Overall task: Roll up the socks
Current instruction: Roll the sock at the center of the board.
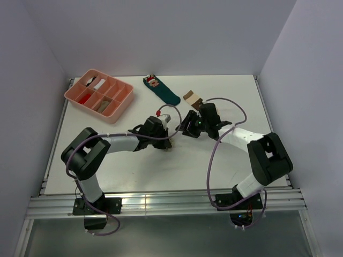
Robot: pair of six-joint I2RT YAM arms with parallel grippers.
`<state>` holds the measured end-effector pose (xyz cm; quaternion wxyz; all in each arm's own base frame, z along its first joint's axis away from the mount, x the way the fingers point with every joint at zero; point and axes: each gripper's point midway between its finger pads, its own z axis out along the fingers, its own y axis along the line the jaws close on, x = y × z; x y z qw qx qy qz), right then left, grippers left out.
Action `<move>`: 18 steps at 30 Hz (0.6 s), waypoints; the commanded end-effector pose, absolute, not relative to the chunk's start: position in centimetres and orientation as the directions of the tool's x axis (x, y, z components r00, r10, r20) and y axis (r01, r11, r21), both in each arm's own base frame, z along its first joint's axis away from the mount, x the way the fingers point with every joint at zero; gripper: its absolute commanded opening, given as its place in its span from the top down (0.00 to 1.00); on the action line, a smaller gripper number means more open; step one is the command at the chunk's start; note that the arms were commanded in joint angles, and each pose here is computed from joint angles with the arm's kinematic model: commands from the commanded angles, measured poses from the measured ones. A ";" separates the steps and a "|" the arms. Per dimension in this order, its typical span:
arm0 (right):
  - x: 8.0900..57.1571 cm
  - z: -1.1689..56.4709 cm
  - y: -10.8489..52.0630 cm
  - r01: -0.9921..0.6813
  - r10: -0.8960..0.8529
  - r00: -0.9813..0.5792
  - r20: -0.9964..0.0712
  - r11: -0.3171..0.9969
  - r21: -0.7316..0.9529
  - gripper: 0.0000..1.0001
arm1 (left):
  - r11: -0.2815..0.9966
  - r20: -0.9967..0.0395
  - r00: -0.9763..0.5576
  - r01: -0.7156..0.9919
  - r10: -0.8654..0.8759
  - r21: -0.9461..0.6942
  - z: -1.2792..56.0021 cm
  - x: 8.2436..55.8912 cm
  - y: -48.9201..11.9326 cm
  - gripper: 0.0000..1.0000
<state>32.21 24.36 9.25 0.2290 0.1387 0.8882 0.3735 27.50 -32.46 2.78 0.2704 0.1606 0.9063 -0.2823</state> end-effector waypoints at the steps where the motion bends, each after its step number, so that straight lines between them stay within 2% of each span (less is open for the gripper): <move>1: 31.7 8.5 23.8 0.089 0.453 -0.836 -0.310 0.669 0.737 0.42 | 0.685 -0.438 -0.898 0.349 0.048 -0.639 3.6 25.2 -33.1 0.99; 11: 29.1 5.2 25.8 0.111 0.446 -0.865 -0.231 0.618 0.779 0.43 | 0.523 -0.252 -0.945 0.111 -0.207 -0.845 5.7 27.4 -31.7 0.99; 14: 28.8 4.4 26.7 0.114 0.432 -0.878 -0.208 0.610 0.784 0.44 | 0.487 -0.188 -0.949 0.043 -0.252 -0.872 5.5 27.5 -31.0 0.99; 18: 28.9 3.6 28.0 0.111 0.407 -0.893 -0.193 0.613 0.782 0.46 | 0.459 -0.151 -0.944 -0.001 -0.293 -0.888 5.2 27.8 -30.3 0.99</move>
